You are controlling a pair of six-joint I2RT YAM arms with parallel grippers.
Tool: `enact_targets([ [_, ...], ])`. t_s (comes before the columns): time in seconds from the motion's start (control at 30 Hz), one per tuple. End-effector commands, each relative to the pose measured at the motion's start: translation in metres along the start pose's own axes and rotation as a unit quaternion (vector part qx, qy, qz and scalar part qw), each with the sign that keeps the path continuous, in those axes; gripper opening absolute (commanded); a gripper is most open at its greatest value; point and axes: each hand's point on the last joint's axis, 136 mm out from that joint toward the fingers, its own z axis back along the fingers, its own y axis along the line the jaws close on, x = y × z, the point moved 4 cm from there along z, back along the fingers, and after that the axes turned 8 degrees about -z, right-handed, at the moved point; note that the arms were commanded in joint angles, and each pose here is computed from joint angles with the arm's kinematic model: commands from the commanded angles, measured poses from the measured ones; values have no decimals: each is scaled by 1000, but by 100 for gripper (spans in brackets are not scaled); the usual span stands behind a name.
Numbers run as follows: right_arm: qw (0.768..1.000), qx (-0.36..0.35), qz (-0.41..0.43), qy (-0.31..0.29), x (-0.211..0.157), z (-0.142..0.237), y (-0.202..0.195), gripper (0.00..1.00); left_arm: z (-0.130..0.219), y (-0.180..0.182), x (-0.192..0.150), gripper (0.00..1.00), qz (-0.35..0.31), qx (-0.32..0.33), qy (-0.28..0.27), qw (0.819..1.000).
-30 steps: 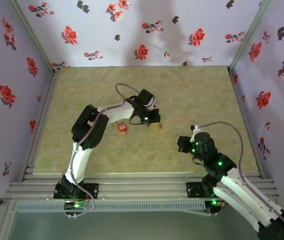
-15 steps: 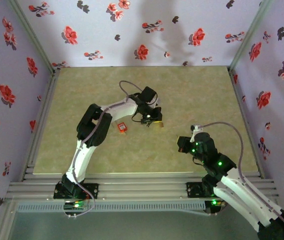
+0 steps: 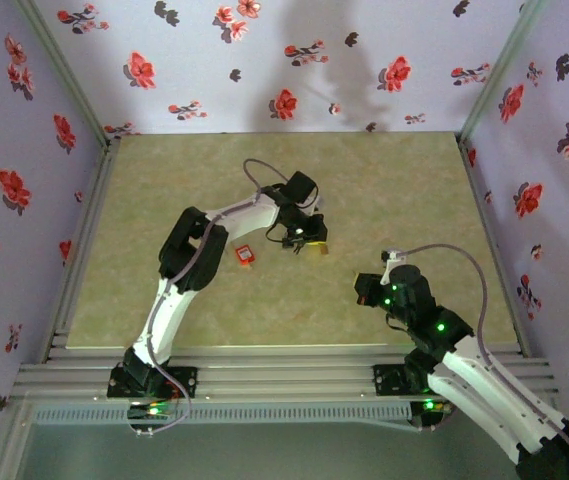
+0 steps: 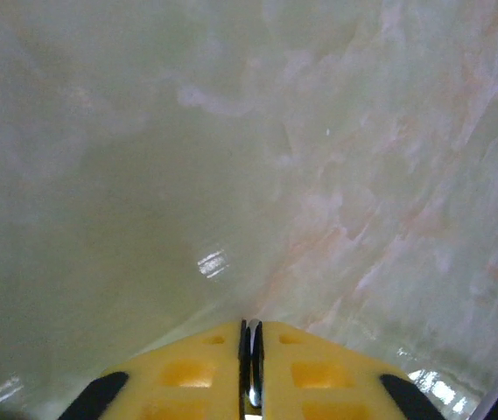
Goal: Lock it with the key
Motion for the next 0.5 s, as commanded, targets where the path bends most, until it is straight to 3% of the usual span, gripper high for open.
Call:
enact_targets([
  [0.0, 1000, -7, 1, 5, -5, -1, -6, 0, -7, 5, -6, 16, -7, 19, 20, 1000],
  [0.47, 1000, -6, -2, 6, -6, -3, -8, 0, 8, 8, 7, 25, -10, 31, 11, 999],
])
